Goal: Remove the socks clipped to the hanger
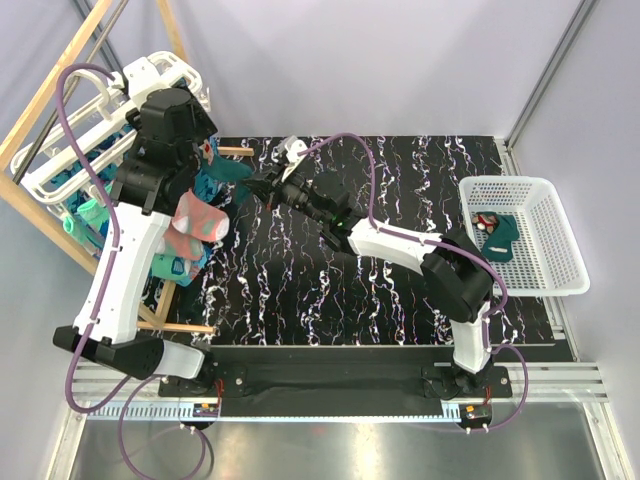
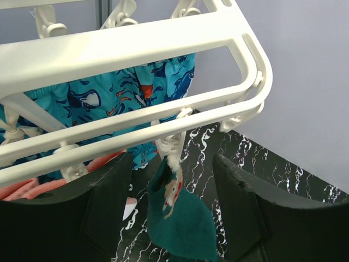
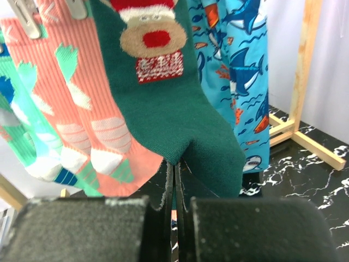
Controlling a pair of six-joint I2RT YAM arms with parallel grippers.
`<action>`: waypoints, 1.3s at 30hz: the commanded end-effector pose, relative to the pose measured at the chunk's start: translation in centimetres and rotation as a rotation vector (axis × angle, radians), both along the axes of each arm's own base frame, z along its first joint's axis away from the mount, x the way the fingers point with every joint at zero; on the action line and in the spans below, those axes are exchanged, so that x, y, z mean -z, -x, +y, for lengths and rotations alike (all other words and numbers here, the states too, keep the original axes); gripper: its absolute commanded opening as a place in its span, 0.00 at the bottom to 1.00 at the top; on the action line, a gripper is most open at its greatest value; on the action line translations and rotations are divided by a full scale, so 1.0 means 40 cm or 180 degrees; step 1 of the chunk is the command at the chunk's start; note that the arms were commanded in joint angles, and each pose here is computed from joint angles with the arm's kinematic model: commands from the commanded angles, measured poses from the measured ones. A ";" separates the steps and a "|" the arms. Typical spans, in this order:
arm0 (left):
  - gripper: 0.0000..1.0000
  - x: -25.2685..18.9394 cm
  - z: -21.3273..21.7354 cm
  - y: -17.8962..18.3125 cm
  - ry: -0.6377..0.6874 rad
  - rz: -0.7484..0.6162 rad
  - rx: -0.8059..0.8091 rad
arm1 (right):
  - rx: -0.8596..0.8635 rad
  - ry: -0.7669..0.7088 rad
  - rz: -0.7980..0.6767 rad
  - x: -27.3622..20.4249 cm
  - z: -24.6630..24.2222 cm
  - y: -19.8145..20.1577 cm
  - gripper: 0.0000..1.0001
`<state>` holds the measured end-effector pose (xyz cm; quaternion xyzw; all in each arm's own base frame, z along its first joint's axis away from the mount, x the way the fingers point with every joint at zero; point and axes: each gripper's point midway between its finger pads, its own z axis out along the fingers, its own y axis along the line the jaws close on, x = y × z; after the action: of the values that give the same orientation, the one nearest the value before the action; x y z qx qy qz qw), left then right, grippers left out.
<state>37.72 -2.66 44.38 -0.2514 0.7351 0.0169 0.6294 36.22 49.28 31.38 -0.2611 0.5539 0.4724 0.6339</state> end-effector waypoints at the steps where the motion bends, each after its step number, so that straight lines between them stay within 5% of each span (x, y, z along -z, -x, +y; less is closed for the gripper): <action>1: 0.65 -0.041 0.016 -0.024 0.0100 -0.0274 -0.0192 | -0.0046 -0.0275 -0.0225 -0.118 -0.035 0.025 0.00; 23: 0.49 -0.033 0.047 -0.035 0.0028 -0.0414 -0.0457 | -0.0023 -0.0298 -0.0235 -0.117 -0.049 0.033 0.00; 39: 0.51 -0.067 0.054 -0.020 0.0043 -0.0525 -0.0464 | -0.0049 -0.0291 -0.0225 -0.114 -0.050 0.041 0.00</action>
<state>39.11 -1.48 44.73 -0.2896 0.6932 0.0382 0.6589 35.43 48.63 31.50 -0.2628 0.5497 0.4785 0.6323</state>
